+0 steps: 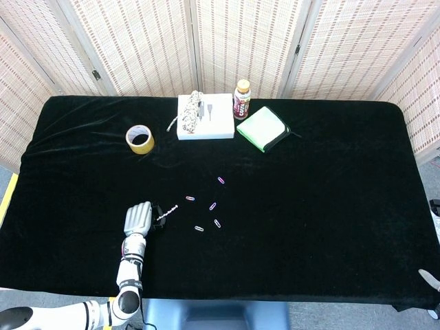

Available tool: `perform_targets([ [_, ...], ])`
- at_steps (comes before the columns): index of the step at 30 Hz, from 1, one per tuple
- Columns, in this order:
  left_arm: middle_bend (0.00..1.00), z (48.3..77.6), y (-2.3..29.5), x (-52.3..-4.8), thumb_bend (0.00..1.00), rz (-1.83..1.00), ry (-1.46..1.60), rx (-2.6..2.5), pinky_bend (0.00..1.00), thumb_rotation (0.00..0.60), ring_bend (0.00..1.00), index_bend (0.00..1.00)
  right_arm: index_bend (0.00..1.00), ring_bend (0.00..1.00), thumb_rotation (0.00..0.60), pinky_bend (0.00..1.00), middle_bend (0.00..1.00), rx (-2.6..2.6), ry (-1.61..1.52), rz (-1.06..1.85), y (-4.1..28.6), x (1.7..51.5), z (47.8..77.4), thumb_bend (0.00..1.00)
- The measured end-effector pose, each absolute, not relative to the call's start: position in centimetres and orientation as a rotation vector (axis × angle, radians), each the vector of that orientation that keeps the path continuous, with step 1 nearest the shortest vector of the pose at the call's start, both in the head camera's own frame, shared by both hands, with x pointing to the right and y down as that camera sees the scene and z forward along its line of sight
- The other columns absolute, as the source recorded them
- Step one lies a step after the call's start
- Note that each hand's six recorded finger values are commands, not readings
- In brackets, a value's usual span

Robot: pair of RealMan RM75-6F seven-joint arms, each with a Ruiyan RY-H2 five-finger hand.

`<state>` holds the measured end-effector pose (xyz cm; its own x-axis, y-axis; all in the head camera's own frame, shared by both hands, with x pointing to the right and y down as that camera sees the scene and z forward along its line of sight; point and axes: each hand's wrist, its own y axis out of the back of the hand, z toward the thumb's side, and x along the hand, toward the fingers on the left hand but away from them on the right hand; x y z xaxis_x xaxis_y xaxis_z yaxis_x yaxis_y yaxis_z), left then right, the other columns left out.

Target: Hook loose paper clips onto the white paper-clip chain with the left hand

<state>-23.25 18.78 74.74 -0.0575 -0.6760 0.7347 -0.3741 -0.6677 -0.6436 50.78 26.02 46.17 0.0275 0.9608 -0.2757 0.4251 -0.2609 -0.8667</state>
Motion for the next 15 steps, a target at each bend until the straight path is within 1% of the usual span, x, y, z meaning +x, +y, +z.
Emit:
perform_targets([
  [4,1.00,74.2,18.4,-23.4,0.50,-1.766,1.155,-1.954,1.00,0.600,1.00,0.80,0.00,0.00,0.600,0.00,0.00,-1.733,-1.417,1.193,26.1,50.8,46.0,0.01],
  [6,1.00,73.7,18.1,-23.7,0.50,-1.746,1.172,-1.934,1.00,0.600,1.00,0.83,0.00,0.00,0.600,0.00,0.00,-1.735,-1.418,1.182,26.1,50.8,45.8,0.01],
  [15,1.00,72.3,17.4,-24.2,0.50,-1.681,1.181,-1.872,1.00,0.600,1.00,0.84,0.00,0.00,0.600,0.00,0.00,-1.804,-1.416,1.045,26.6,50.3,44.7,0.01],
])
